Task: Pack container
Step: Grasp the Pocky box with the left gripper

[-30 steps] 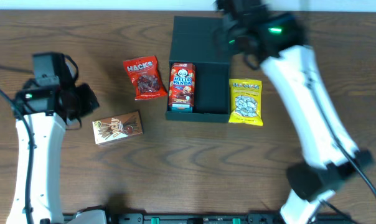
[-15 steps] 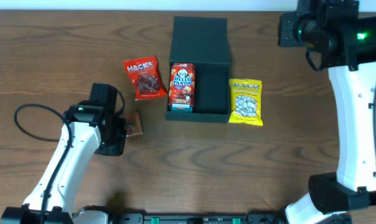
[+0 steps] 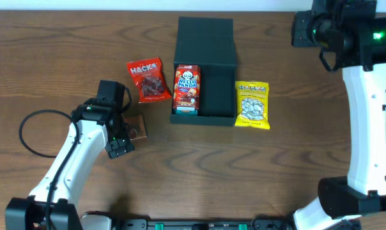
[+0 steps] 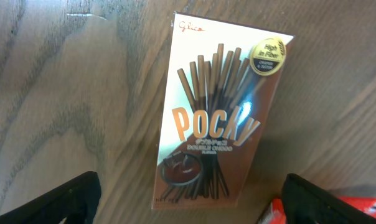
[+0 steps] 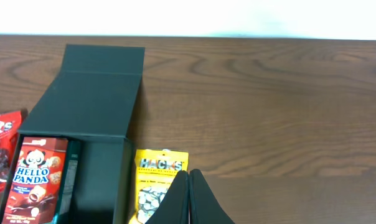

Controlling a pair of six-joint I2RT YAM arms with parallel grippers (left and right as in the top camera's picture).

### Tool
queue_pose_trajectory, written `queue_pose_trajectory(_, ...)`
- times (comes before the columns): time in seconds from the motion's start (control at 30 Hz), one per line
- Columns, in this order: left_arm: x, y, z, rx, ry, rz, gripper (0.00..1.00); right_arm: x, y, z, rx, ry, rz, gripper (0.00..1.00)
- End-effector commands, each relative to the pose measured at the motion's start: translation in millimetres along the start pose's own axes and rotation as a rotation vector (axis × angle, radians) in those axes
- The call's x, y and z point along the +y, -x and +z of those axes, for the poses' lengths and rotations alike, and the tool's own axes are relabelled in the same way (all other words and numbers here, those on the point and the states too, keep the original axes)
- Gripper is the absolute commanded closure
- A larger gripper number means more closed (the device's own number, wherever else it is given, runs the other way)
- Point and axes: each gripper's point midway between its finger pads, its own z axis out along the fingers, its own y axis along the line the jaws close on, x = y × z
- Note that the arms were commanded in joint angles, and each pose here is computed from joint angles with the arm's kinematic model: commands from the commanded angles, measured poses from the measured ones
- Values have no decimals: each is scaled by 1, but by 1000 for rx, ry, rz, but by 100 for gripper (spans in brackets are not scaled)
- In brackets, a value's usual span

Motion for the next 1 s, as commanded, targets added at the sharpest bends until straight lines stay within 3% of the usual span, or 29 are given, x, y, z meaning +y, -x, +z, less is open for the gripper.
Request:
queue_pose_trajectory(0.0, 2, 3, 8, -30, 17, -34, 5, -7, 0, 0, 0, -7, 11, 96)
queue_pose_trajectory(0.1, -1, 0, 20, -39, 27, -4, 5, -7, 0, 0, 0, -7, 11, 96)
queue_pose_trajectory(0.13, -9, -7, 30, -19, 13, 104, 5, -7, 0, 0, 1, -8, 11, 95)
queue_pose_trajectory(0.2, -16, -14, 39, 2, -1, 183, 5, -7, 0, 0, 2, -8, 11, 95)
queue_pose_trajectory(0.77, 0, -14, 73, 26, 127, 237, 5, -7, -1, 4, 11, -9, 10, 93)
queue_pose_trajectory(0.87, 1, -14, 74, 25, 130, 252, 0, -7, -2, 4, 12, -9, 10, 92)
queue_pose_trajectory(0.97, 0, -11, 74, 12, 126, 280, 14, -7, -2, 5, 14, -9, 9, 93)
